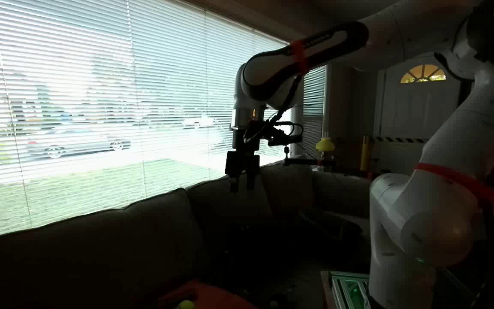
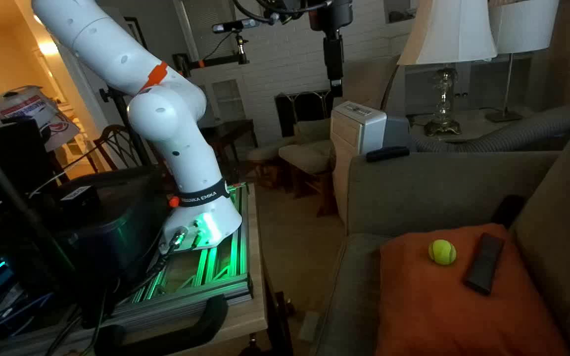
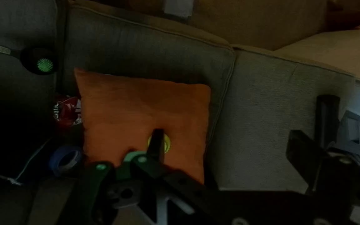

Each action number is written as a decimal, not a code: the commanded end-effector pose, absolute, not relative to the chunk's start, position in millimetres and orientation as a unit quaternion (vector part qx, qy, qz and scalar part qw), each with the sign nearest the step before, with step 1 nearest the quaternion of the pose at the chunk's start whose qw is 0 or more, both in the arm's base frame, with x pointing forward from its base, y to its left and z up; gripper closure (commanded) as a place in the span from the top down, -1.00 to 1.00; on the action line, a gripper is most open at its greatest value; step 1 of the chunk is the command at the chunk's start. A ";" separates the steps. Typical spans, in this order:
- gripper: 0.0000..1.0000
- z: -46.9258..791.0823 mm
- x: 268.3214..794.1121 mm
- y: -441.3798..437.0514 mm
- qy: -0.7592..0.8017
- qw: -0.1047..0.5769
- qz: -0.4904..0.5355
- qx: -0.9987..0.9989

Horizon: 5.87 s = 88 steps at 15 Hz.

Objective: Pick the tennis ball up and place it on the left armrest of the couch

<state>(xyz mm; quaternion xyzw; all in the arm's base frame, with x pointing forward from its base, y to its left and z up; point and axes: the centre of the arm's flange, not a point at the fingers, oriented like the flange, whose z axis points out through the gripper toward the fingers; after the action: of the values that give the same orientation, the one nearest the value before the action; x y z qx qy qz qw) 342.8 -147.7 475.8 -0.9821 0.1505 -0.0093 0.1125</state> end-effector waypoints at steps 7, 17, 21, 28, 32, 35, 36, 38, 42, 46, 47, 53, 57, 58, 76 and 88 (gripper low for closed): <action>1.00 475.8 342.8 -147.7 0.151 0.113 -0.009 -0.982; 1.00 472.8 341.8 -149.2 0.145 0.108 -0.016 -0.983; 1.00 458.4 339.6 -172.3 0.091 0.101 -0.056 -0.989; 1.00 403.3 353.8 -221.6 0.010 0.062 -0.139 -0.988; 1.00 349.2 377.9 -228.4 0.008 0.003 -0.152 -0.988; 1.00 315.8 398.0 -224.0 0.011 -0.026 -0.156 -0.987; 1.00 308.1 405.0 -221.7 0.011 -0.032 -0.153 -0.988; 1.00 288.8 419.6 -215.8 0.009 -0.046 -0.148 -0.988; 1.00 271.4 451.0 -206.6 0.039 -0.045 -0.138 -0.989; 1.00 274.5 442.7 -202.2 0.026 -0.047 -0.137 -0.989; 1.00 274.3 443.7 -202.9 0.026 -0.048 -0.137 -0.989; 1.00 273.0 447.6 -200.6 0.028 -0.046 -0.143 -0.988; 1.00 259.2 459.0 -189.0 0.038 -0.044 -0.151 -0.987; 1.00 254.5 463.6 -185.7 0.040 -0.044 -0.154 -0.986; 1.00 78.0 541.9 -162.3 0.048 -0.071 -0.115 -0.990; 1.00 13.9 574.4 -138.9 0.056 -0.070 -0.098 -0.991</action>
<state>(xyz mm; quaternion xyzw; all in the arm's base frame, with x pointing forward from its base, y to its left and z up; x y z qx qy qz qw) 560.9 -141.6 18.5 -0.9919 0.0504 -0.0960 -0.0657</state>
